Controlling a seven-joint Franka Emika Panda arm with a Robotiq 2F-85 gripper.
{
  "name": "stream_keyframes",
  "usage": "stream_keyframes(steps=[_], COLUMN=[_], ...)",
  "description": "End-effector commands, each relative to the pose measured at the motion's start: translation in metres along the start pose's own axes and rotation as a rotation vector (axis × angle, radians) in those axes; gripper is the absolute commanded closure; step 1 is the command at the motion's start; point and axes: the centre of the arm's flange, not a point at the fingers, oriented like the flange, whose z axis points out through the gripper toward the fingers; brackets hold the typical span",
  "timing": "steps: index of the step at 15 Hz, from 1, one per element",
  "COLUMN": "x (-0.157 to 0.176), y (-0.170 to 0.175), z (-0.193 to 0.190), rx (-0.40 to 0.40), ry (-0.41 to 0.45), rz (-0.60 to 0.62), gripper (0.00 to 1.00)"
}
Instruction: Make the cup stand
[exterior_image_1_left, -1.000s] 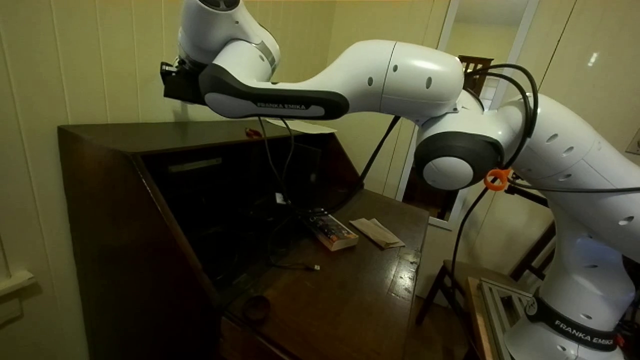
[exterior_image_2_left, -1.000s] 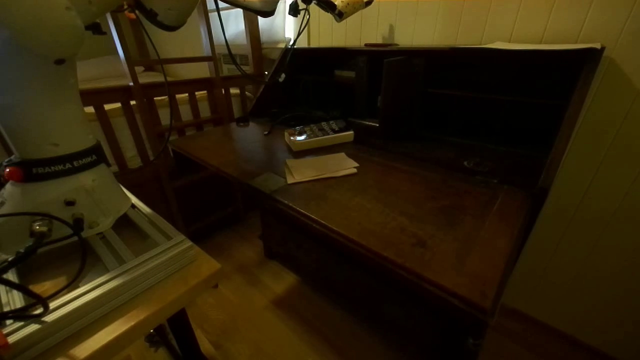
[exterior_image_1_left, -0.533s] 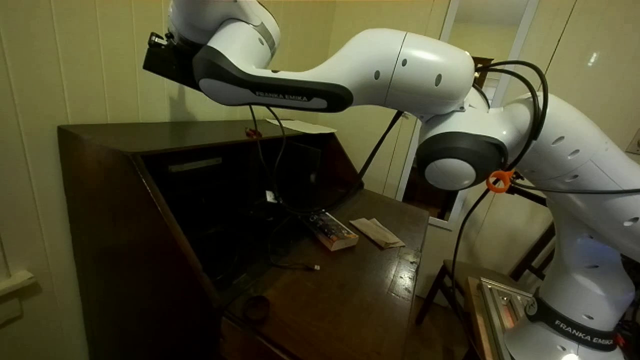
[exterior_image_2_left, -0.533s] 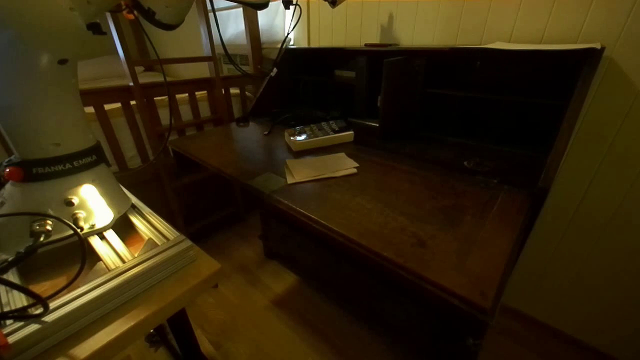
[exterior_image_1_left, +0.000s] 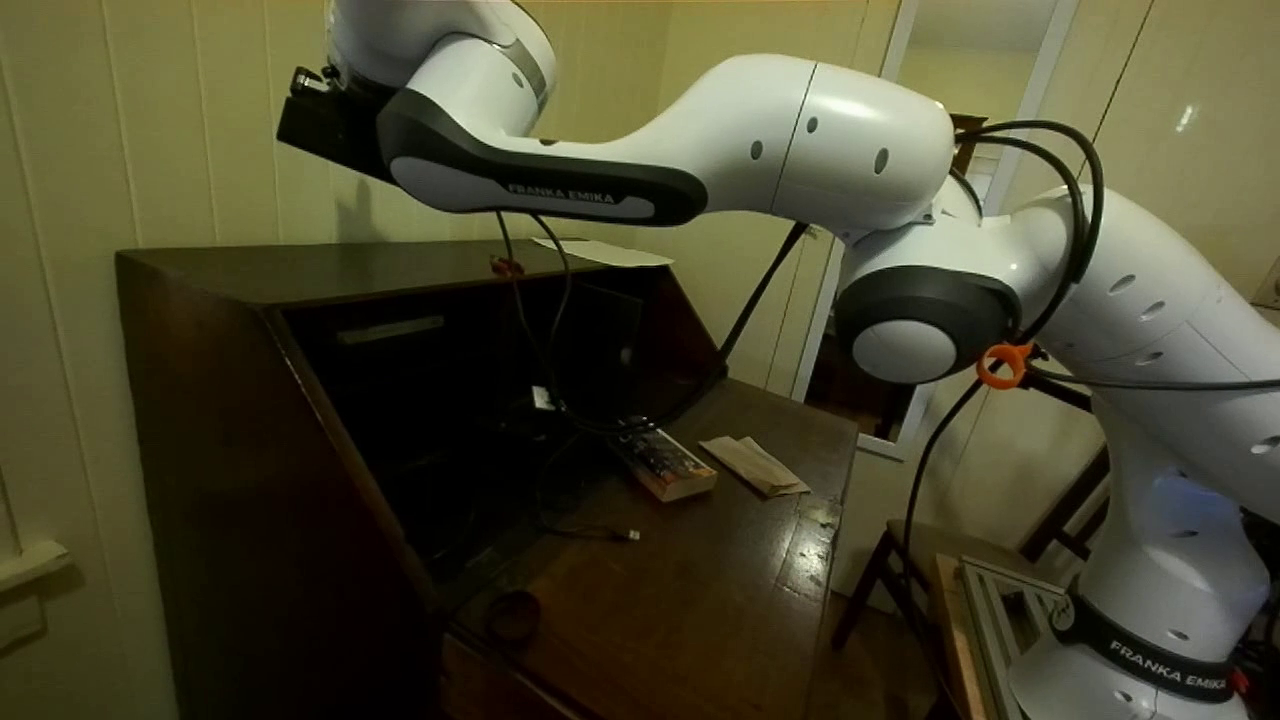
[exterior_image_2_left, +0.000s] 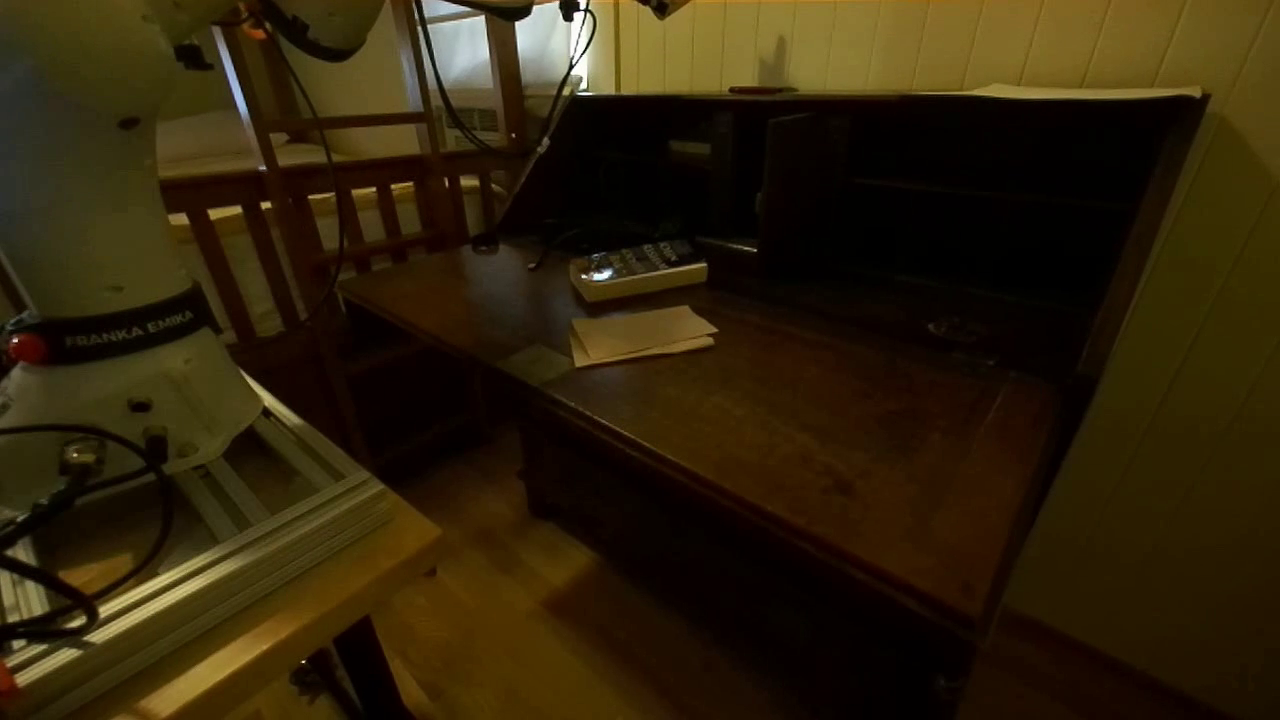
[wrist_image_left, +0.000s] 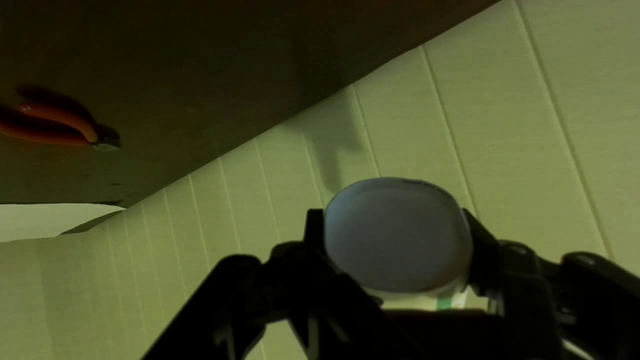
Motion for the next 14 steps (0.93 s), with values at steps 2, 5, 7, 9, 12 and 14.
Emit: stream_keyframes(steps=[2, 5, 7, 9, 12, 14], x=[-0.014, -0.033, -0.044, -0.054, -0.071, -0.082], y=[-0.021, -0.027, -0.029, -0.037, -0.053, -0.061], z=[-0.005, -0.028, -0.044, -0.051, -0.048, -0.038], rx=[-0.083, -0.235, -0.329, -0.409, -0.481, -0.51], ry=[0.049, 0.091, 0.143, 0.206, 0.266, 0.303], rz=[-0.031, -0.065, -0.085, -0.134, -0.179, -0.206], gripper=[0.61, 0.61, 0.61, 0.61, 0.61, 0.61])
